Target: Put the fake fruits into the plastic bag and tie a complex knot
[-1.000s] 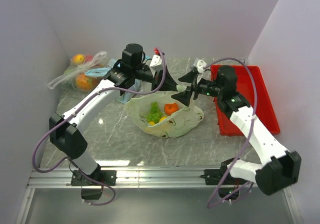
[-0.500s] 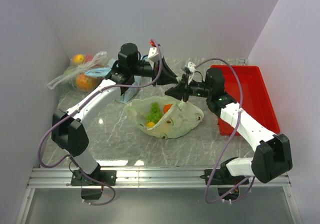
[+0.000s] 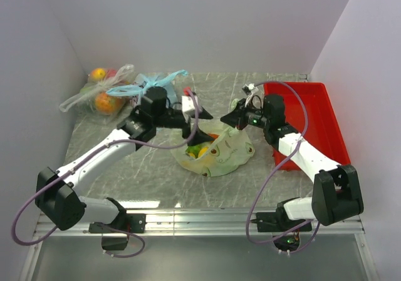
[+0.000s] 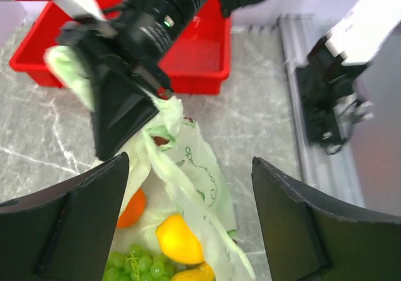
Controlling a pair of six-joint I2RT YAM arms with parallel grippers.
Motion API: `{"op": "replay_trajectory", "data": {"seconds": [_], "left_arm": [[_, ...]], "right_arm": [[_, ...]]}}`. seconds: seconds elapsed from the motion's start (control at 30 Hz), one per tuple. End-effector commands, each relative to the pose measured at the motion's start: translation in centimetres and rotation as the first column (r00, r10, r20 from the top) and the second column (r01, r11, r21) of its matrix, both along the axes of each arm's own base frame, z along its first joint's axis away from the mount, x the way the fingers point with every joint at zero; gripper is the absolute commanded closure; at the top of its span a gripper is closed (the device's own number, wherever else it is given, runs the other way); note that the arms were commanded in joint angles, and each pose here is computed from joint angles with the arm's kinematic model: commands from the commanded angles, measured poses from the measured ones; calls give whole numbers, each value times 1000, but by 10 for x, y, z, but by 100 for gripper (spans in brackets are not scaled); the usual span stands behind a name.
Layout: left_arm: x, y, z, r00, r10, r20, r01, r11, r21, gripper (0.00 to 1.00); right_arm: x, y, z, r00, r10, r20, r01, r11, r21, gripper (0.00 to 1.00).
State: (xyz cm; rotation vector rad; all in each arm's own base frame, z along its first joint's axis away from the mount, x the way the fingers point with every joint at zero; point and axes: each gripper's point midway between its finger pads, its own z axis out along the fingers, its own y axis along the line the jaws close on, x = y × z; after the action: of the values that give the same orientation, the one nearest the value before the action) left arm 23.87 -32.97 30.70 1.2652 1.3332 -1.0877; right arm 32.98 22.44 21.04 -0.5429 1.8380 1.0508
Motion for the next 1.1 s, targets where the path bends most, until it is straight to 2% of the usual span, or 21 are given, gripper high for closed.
{"op": "replay_trajectory", "data": {"seconds": [0.0, 0.03, 0.1, 0.27, 0.47, 0.63, 0.73, 0.9, 1.0, 1.07], "left_arm": [[14, -16, -34, 987, 115, 114, -126, 988, 92, 15], [7, -29, -38, 983, 98, 154, -114, 988, 102, 15], [25, -40, -47, 967, 180, 181, -199, 975, 94, 15], [47, -54, -76, 953, 284, 103, -292, 954, 74, 15], [72, -61, -84, 912, 408, 48, -406, 913, -43, 13], [55, -75, -69, 943, 321, -88, -332, 923, -193, 12], [54, -86, -80, 941, 286, -179, -318, 929, -187, 12], [50, -100, -82, 947, 207, -244, -265, 936, -234, 12], [63, -106, -95, 920, 233, -316, -304, 931, -200, 23], [65, -107, -104, 922, 237, -308, -303, 935, -187, 45]], "right_arm": [[12, -14, -16, 986, -144, -85, 144, 990, -12, 100], [13, -15, -18, 981, -161, -106, 161, 987, -9, 100], [14, -15, -20, 972, -180, -154, 183, 983, 5, 100], [17, -14, 0, 966, -180, -187, 196, 978, 68, 100], [20, -18, 8, 953, -209, -221, 228, 971, 64, 100], [20, -18, 9, 943, -225, -247, 250, 965, 77, 100], [21, -18, 9, 940, -229, -254, 256, 963, 80, 100], [25, -20, 11, 940, -247, -237, 271, 960, 75, 100], [24, -18, 13, 940, -233, -248, 261, 962, 86, 100], [25, -18, 13, 939, -236, -250, 261, 963, 73, 100]]}}
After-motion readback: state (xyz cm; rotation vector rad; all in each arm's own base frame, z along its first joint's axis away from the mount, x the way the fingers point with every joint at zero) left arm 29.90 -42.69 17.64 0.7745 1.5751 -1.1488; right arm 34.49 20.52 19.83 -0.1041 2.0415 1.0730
